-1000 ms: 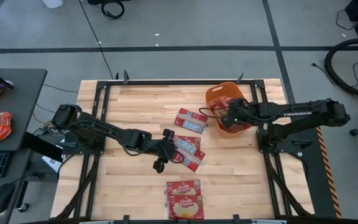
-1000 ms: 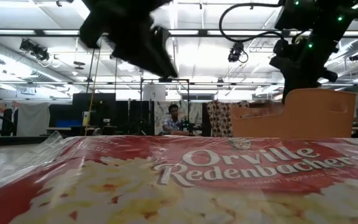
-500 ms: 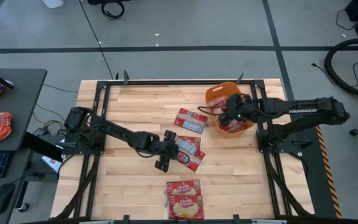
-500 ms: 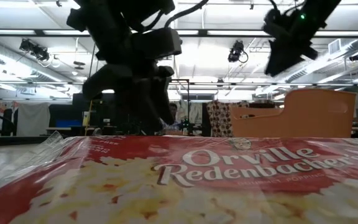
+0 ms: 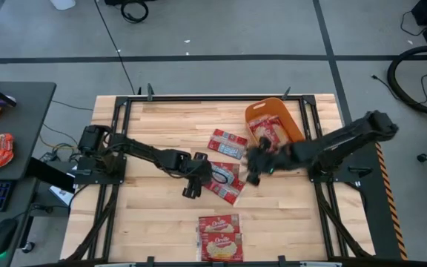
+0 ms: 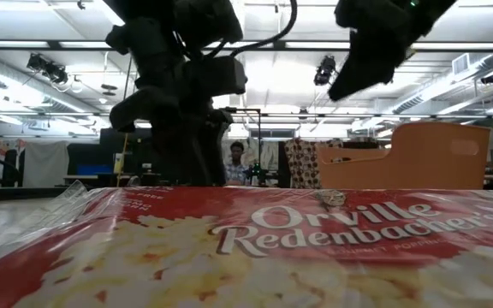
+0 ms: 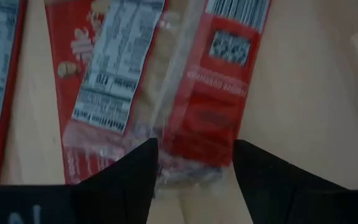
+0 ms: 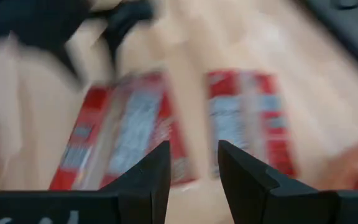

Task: Sort popcorn bags into baskets
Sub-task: Put the red popcorn bag into the orange bin

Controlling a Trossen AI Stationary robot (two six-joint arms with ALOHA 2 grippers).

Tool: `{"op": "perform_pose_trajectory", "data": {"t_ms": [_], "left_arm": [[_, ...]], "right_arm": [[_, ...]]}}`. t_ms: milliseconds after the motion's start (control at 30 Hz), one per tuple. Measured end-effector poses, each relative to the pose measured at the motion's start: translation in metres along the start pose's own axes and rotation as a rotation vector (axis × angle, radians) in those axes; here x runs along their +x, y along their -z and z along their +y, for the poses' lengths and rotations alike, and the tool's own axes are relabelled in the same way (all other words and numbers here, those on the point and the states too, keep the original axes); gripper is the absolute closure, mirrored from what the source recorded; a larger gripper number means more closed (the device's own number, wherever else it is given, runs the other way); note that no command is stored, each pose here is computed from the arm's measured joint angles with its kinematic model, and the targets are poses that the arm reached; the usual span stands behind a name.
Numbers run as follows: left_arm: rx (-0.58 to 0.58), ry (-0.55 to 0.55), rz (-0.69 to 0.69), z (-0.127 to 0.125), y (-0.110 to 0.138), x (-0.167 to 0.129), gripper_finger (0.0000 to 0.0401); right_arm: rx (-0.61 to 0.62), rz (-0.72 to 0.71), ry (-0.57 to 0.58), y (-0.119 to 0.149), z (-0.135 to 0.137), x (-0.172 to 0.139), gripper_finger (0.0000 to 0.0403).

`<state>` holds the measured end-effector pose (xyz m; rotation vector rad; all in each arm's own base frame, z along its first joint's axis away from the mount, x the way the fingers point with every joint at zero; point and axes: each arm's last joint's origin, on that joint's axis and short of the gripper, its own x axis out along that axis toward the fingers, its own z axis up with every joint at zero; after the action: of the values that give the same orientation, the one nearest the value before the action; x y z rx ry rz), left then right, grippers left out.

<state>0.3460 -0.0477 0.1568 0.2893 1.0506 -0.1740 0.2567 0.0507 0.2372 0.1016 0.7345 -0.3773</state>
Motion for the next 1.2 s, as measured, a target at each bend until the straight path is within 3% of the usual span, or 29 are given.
{"op": "perform_pose_trajectory", "data": {"t_ms": [167,267,433,533,700,833,1200], "left_arm": [[0.040,-0.008,-0.031,0.002,-0.003,0.000,0.0190],[0.067,-0.017,-0.074,0.002,-0.007,0.000,0.0190],[0.116,-0.012,-0.077,-0.004,-0.008,0.007,0.0190],[0.182,-0.012,-0.040,-0.020,-0.006,0.015,0.0190],[0.343,-0.194,0.025,-0.052,-0.005,0.026,0.0190],[0.390,-0.348,0.044,-0.066,-0.006,0.028,0.0190],[0.302,-0.403,0.090,-0.030,-0.002,0.031,0.0190]], "right_arm": [[-0.179,0.068,-0.043,0.027,0.042,0.031,0.0266],[-0.220,0.069,-0.062,0.036,0.056,0.044,0.0266],[-0.187,0.077,-0.071,0.043,0.064,0.048,0.0266],[-0.142,0.087,-0.069,0.043,0.063,0.042,0.0266],[-0.116,0.064,-0.070,0.041,0.064,0.035,0.0266],[-0.099,0.050,-0.056,0.041,0.065,0.034,0.0266],[-0.094,0.017,-0.073,0.038,0.067,0.034,0.0266]]}}
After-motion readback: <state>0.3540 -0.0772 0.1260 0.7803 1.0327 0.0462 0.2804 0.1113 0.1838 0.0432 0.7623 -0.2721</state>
